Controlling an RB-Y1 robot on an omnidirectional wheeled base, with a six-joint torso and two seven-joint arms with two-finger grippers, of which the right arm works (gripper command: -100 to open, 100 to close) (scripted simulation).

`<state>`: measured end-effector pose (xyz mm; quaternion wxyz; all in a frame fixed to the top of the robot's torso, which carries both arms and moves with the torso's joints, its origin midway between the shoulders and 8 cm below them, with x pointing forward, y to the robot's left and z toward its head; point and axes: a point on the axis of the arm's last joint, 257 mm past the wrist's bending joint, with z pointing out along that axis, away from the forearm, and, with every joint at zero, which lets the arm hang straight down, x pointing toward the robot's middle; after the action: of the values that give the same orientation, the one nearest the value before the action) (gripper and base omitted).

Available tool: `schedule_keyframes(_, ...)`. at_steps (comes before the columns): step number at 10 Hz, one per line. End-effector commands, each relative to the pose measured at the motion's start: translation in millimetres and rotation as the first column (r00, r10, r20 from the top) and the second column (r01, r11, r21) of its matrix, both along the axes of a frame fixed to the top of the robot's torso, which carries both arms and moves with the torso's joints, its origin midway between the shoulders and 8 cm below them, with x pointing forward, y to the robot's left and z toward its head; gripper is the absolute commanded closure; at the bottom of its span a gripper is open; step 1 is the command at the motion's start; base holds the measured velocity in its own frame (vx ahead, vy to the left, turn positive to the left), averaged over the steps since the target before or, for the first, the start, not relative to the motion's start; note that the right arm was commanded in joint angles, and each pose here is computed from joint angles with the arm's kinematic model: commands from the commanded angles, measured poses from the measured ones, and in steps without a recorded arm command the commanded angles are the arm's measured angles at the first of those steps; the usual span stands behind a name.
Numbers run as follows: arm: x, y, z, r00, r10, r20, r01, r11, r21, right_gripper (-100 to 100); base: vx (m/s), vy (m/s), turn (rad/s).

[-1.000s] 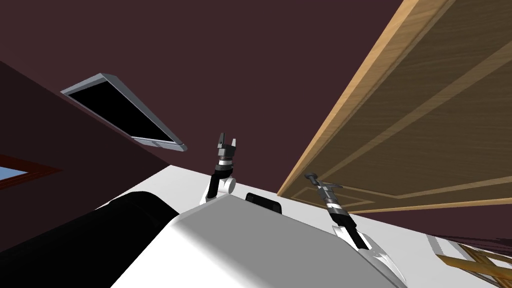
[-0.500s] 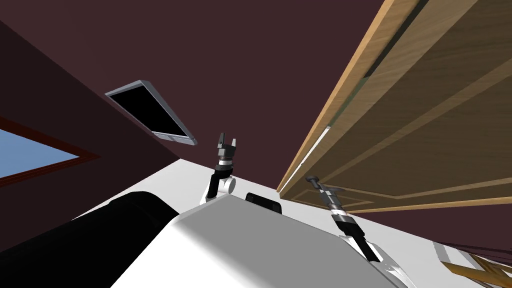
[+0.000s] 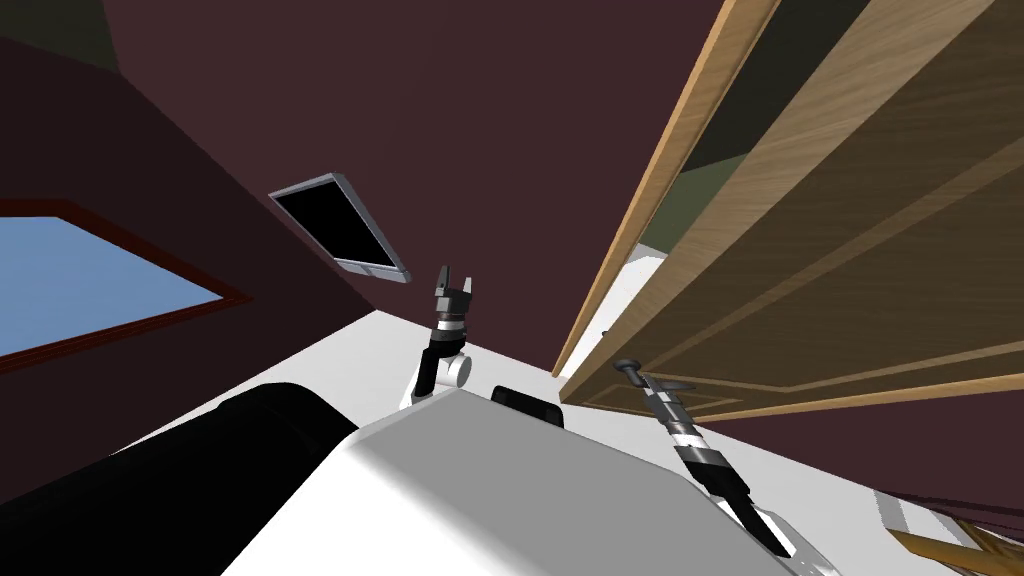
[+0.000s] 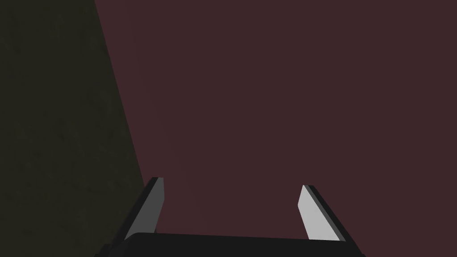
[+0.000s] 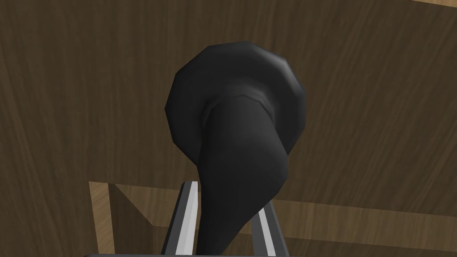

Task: Pull the door open

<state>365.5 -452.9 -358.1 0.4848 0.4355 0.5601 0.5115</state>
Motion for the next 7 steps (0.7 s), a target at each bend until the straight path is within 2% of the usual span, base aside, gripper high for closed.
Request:
schedule_keyframes(1, -4.8, -1.5, 0.3, 1.0, 0.006, 0.001, -0.006, 1.0, -0.001, 100, -0.153, -0.07, 0.15)
schedule_keyframes(7, -24.0, -7.3, 2.3, 0.9995, 0.031, 0.006, -0.031, 1.0, -0.003, 100, -0.221, -0.109, 0.194)
